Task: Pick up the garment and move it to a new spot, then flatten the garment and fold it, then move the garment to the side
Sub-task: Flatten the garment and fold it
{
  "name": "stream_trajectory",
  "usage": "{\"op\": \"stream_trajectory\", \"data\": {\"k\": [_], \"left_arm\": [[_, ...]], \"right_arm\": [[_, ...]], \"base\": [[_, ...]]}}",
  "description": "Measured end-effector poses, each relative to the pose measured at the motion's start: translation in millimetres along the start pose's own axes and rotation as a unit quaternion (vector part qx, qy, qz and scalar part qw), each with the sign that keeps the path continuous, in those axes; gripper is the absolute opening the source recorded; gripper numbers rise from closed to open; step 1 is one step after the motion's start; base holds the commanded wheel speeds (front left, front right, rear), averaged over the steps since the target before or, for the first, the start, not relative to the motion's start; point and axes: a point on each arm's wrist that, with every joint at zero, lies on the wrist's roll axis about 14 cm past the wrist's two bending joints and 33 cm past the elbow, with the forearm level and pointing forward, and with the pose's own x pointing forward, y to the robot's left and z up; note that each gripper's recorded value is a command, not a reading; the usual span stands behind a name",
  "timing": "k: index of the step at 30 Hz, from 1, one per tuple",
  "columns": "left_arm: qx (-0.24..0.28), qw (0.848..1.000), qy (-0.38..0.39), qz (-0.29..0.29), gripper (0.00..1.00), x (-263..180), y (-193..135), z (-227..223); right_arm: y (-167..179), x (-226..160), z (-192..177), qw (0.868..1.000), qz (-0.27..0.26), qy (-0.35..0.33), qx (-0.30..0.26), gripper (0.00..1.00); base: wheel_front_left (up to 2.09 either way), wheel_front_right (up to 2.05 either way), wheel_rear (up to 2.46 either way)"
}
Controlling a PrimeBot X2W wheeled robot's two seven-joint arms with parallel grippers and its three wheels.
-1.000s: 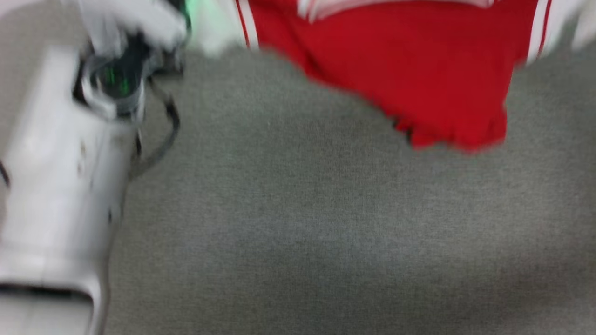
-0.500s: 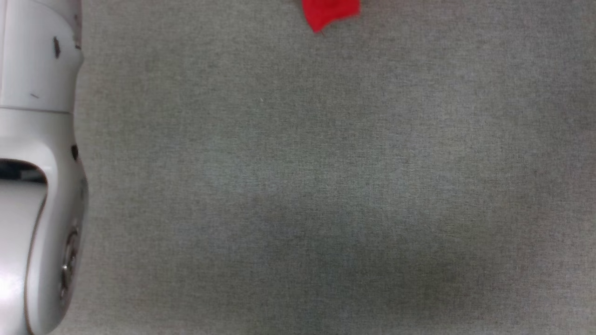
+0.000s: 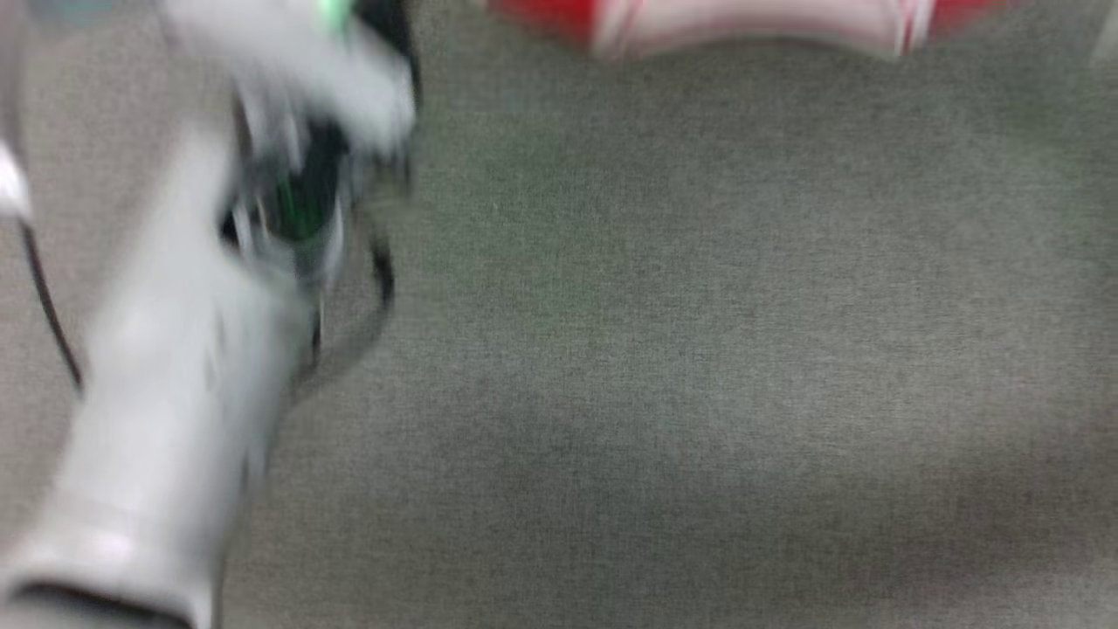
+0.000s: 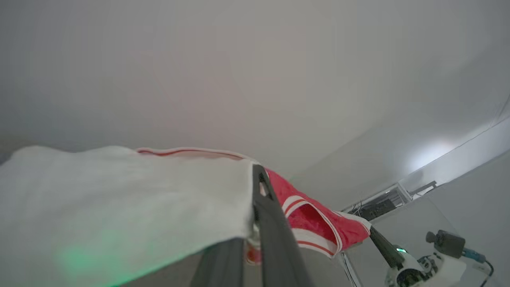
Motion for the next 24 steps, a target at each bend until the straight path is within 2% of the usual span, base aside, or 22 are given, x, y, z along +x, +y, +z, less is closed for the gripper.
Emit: {"op": "stream_trajectory", "data": {"k": [4,7,11,15,24], "left_arm": [[-0.020,0.997,0.058,0.046,0.00,-55,37,-52],[-0.025,0.992,0.099,0.068,0.00,-93,49,-83],[-0.023,0.986,0.138,0.087,0.00,-136,56,-104],[-0.010,0.981,0.171,0.089,0.00,-172,51,-115],[0.015,0.971,0.210,0.110,0.00,-246,50,-128]], "right_arm": [[12,-53,-67,0.994,0.019,0.101,0.027,0.00],[18,-89,-94,0.987,0.025,0.151,0.042,0.00],[40,-128,-117,0.976,0.047,0.205,0.061,0.00],[72,-172,-135,0.957,0.088,0.267,0.075,0.00],[99,-238,-149,0.933,0.110,0.333,0.085,0.00]], "base": [[0.00,0.00,0.00],[0.00,0.00,0.00],[0.00,0.00,0.00],[0.00,0.00,0.00],[0.00,0.00,0.00]]}}
